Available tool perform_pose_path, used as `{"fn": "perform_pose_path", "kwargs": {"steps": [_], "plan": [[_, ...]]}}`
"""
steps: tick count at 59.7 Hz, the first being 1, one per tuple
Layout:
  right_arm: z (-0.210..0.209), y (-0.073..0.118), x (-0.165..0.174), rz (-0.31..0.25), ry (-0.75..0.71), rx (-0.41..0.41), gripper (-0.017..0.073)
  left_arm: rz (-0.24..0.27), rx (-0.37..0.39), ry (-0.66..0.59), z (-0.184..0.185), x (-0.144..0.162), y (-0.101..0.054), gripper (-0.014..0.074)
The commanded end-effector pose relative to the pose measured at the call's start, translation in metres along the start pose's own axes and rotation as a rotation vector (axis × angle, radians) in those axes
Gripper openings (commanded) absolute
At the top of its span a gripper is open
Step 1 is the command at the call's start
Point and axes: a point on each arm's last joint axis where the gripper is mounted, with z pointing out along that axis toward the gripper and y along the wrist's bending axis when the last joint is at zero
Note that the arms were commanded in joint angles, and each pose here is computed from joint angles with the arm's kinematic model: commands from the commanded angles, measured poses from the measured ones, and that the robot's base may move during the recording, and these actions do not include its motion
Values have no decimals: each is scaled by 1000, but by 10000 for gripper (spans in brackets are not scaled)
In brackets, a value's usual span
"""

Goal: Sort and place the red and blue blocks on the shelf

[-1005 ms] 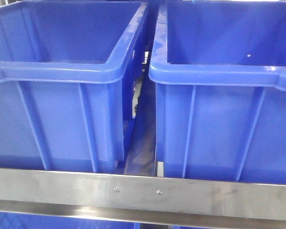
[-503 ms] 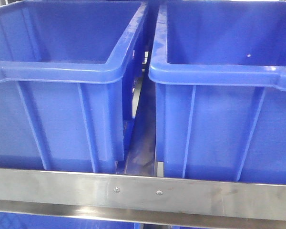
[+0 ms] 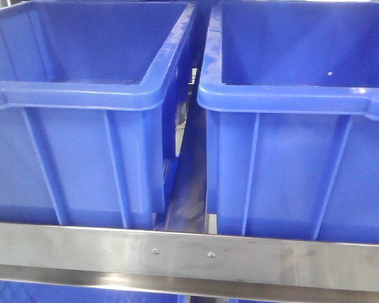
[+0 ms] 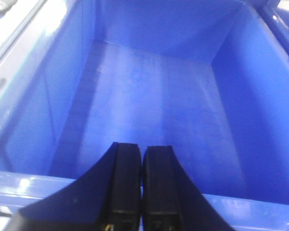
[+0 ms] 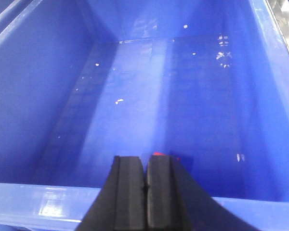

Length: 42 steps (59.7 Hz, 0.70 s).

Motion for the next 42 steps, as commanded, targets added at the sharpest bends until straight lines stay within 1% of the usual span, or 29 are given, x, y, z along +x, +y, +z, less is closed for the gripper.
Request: {"fn": "perform_pose_path", "kwargs": {"steps": [1, 6, 9, 18, 23, 30, 42], "plan": [[-3, 4, -17, -6, -115, -30, 75, -1, 40, -126, -8, -18, -4, 146], [-3, 4, -17, -6, -115, -30, 75, 15, 8, -176, -17, -19, 0, 146], [-3, 4, -17, -6, -115, -30, 75, 12, -17, -201, -23, -16, 4, 146], [-3, 4, -17, -6, -115, -30, 75, 6, -64, -259, -36, 7, 14, 146], [-3, 4, -17, -6, -115, -30, 75, 13, -53, -291, -38, 25, 17, 146], [-3, 4, -17, -6, -115, -30, 75, 21, -15, -336, -37, 51, 20, 146], [-3, 4, -17, -6, -115, -30, 75, 40, -9, -321, -33, 88, 28, 146]]}}
